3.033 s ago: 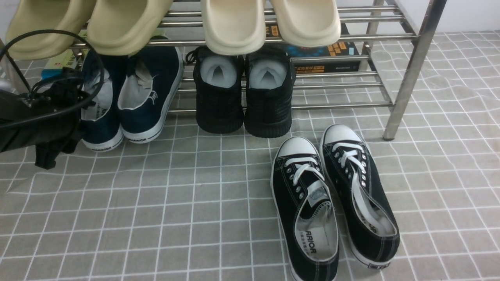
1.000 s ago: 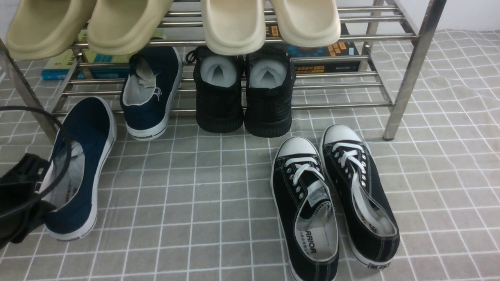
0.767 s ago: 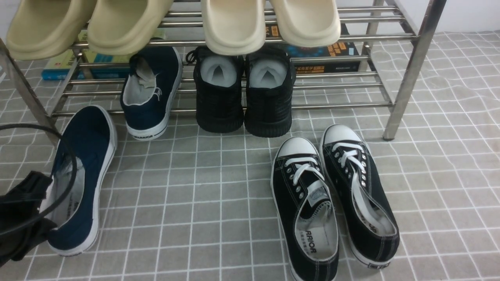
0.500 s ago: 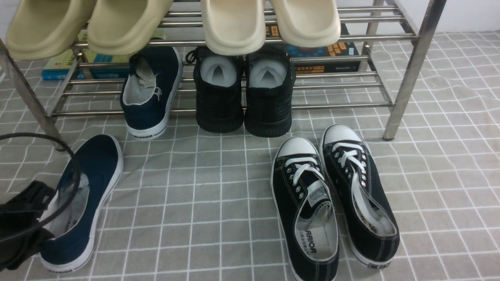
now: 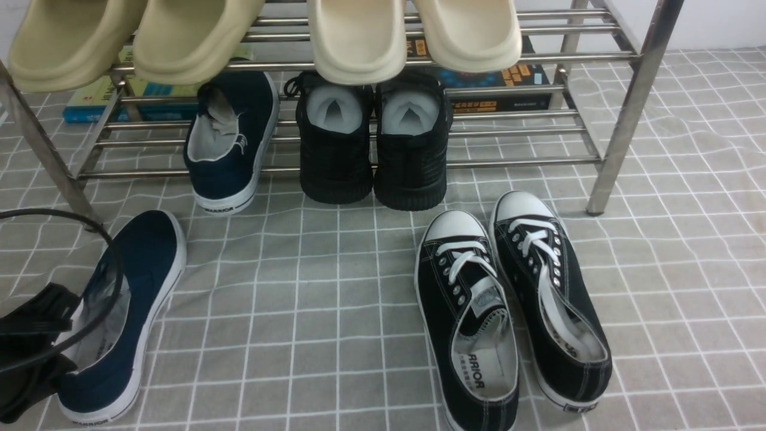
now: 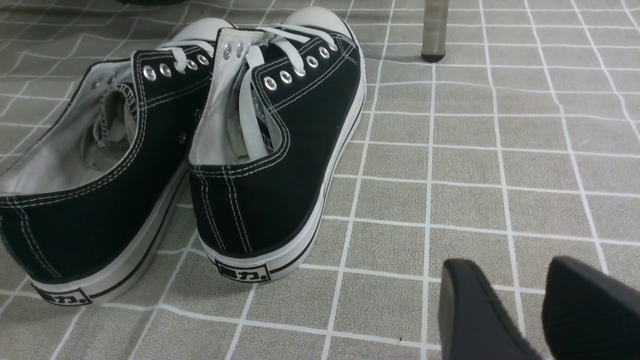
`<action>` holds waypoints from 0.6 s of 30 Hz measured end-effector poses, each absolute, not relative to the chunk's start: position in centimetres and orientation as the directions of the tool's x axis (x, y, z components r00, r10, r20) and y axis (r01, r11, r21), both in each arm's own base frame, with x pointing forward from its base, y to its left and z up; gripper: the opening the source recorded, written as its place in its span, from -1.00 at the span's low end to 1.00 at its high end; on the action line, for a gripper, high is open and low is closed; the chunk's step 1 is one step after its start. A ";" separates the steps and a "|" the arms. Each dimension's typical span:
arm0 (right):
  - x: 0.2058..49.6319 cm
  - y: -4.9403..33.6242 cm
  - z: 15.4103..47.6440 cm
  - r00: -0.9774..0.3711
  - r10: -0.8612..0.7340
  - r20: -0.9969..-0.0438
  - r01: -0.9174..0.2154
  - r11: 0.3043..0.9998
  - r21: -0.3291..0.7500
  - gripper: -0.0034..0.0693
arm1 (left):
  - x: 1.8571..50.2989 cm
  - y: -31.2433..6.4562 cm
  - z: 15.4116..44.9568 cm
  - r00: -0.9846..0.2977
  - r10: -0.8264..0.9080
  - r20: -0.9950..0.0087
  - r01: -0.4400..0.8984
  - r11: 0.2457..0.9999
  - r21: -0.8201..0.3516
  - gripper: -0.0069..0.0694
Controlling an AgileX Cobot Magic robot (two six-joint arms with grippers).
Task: Take the shoes off the shelf with your hand from the grey coffee tablecloth.
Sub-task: 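Set the held shoe down on the floor in front of the rack with the left gripper, then grasp the leftmost shoe on the bottom shelf of the shoe rack with the left gripper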
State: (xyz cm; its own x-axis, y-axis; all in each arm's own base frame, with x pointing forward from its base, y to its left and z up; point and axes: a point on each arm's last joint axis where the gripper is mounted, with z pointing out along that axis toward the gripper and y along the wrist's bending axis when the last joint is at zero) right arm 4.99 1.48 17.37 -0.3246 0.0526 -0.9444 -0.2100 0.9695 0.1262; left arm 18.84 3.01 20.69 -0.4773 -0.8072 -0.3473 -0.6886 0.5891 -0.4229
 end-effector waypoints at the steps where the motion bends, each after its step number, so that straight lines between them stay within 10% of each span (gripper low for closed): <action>1: 5.0 1.5 17.4 -0.325 0.053 -0.944 -0.210 0.970 0.126 -0.25 | 19.0 3.1 21.1 -0.483 -0.803 -0.350 -0.686 0.595 -0.419 -0.29; 8: 5.0 1.5 17.4 -0.325 0.053 -0.944 -0.210 0.970 0.126 -0.25 | 21.1 3.4 26.0 -0.485 -0.777 -0.401 -0.644 0.628 -0.437 0.36; 18: 5.0 1.5 17.4 -0.325 0.053 -0.944 -0.210 0.970 0.126 -0.25 | 24.1 2.7 31.2 -0.491 -0.767 -0.413 -0.506 0.637 -0.582 0.49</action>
State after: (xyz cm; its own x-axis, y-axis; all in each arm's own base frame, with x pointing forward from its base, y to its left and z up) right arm 4.99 1.48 17.37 -0.3246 0.0526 -0.9444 -0.2100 0.9695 0.1262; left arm 24.06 2.69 31.15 -0.4908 -0.7674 -0.4126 -0.5059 0.6366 -0.5821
